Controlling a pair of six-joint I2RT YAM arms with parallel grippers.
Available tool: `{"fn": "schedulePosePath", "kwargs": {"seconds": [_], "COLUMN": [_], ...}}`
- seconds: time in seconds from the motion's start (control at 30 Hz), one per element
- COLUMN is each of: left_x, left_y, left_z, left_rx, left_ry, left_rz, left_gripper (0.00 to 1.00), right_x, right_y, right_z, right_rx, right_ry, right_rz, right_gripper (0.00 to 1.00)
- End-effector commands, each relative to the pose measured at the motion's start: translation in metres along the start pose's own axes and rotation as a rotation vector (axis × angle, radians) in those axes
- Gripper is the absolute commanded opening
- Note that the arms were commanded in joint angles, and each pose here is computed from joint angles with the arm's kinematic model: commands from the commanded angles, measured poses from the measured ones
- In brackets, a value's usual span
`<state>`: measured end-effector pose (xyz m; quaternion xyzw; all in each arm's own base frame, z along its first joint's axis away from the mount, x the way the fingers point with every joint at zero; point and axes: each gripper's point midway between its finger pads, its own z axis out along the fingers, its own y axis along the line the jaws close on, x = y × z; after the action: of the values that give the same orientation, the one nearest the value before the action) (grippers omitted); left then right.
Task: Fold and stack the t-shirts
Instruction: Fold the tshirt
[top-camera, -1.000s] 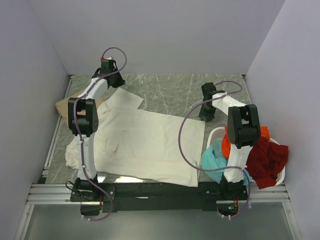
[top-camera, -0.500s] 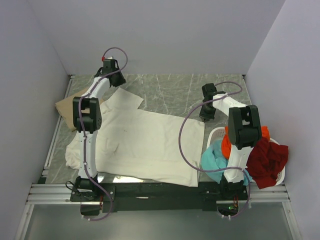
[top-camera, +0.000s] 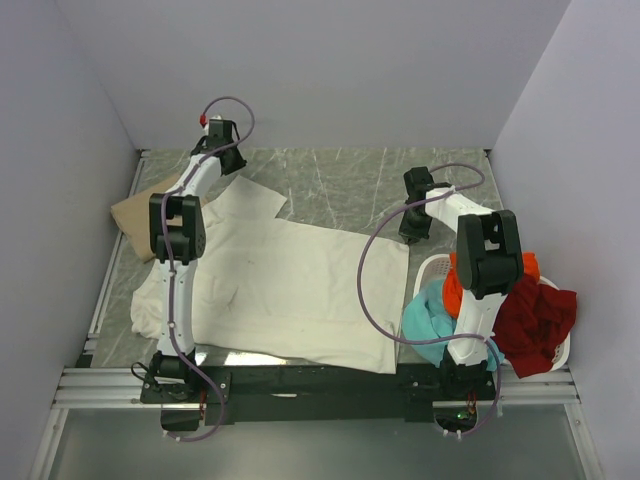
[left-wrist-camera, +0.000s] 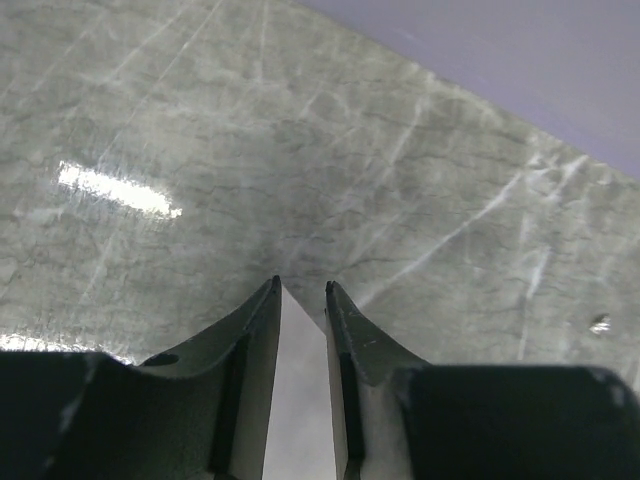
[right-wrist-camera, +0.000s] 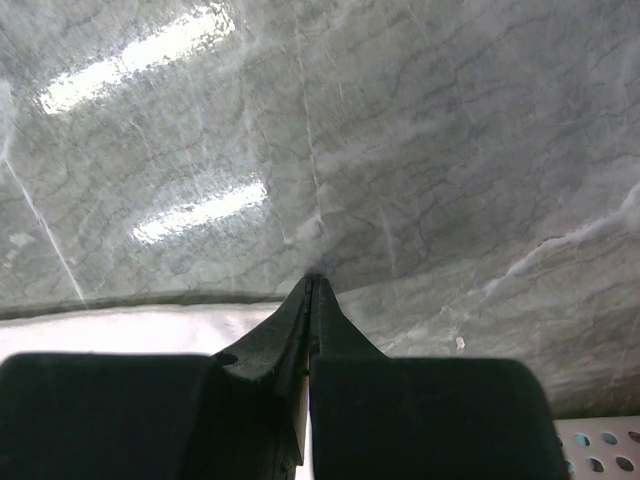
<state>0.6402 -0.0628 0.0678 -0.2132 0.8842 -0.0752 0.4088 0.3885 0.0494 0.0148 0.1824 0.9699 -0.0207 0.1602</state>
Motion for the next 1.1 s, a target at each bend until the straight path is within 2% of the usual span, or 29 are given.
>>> {"fn": "schedulePosePath", "kwargs": {"seconds": [0.0, 0.33, 1.07], "left_x": [-0.005, 0.008, 0.048], "left_y": [0.008, 0.021, 0.012], "left_z": [0.007, 0.017, 0.020], "left_rx": [-0.041, -0.093, -0.082], "left_ry": [-0.021, -0.001, 0.085], "left_rz": [0.017, 0.022, 0.061], "left_gripper": [0.31, 0.35, 0.33], "right_x": [0.009, 0.003, 0.001], "right_y": [-0.013, -0.004, -0.001], "right_z": [-0.009, -0.014, -0.019], "right_rx": [0.040, 0.007, -0.014], "right_ry": [0.034, 0.028, 0.020], "right_rz": [-0.008, -0.001, 0.001], "right_gripper": [0.00, 0.00, 0.00]}}
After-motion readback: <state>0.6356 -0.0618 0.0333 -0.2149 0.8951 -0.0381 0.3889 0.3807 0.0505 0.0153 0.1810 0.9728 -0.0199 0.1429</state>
